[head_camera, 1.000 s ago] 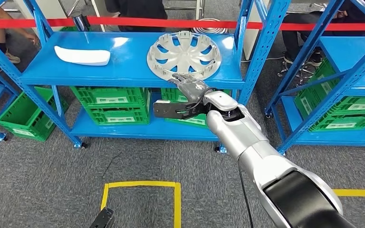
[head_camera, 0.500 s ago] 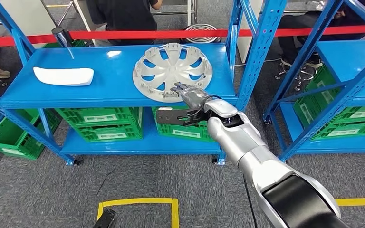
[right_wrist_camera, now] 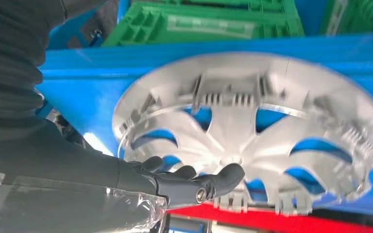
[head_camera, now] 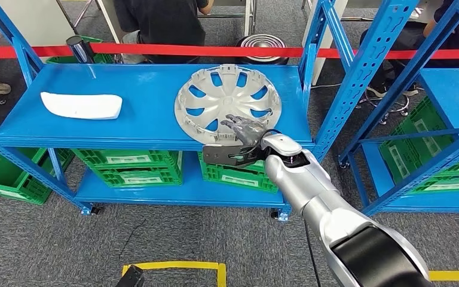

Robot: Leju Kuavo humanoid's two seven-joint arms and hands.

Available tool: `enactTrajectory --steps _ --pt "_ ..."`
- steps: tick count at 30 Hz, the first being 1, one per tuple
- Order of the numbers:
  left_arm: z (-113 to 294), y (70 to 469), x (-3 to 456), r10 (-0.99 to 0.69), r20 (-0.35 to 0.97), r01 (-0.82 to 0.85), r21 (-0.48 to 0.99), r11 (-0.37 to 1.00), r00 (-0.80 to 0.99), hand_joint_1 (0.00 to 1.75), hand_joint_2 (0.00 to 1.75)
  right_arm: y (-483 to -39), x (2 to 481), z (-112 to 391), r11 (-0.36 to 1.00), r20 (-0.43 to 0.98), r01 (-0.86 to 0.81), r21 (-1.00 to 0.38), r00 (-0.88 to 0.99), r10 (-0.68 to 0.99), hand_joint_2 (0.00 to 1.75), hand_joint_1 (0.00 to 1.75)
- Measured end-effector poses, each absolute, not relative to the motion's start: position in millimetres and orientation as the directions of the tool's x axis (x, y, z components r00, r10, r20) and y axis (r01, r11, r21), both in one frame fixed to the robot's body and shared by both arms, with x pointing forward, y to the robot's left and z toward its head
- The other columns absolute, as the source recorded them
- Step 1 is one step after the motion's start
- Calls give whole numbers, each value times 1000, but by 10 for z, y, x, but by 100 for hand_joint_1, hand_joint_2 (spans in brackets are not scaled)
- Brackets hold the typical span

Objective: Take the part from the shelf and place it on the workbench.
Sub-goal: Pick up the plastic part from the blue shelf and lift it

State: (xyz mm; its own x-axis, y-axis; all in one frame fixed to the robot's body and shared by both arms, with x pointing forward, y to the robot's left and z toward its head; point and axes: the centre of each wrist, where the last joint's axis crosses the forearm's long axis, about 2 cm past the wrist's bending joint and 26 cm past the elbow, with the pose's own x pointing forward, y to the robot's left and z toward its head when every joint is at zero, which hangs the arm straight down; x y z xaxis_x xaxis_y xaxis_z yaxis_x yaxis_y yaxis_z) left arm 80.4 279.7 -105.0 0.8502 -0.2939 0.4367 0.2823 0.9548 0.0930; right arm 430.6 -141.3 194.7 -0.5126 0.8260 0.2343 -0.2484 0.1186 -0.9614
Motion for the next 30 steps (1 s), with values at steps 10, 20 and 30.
enactTrajectory --steps 10,20,30 --pt "-1043 2812 840 -317 467 332 52 942 825 0 0 -1393 4313 1961 122 234 -241 -963 -519 822 175 0" --pt "-1033 2858 896 -332 477 342 69 937 814 0 0 -1287 4351 2118 130 230 -217 -967 -541 809 175 0" --pt "-1028 2858 917 -337 483 348 72 935 808 0 0 -1209 4324 2130 130 240 -229 -965 -562 792 175 0"
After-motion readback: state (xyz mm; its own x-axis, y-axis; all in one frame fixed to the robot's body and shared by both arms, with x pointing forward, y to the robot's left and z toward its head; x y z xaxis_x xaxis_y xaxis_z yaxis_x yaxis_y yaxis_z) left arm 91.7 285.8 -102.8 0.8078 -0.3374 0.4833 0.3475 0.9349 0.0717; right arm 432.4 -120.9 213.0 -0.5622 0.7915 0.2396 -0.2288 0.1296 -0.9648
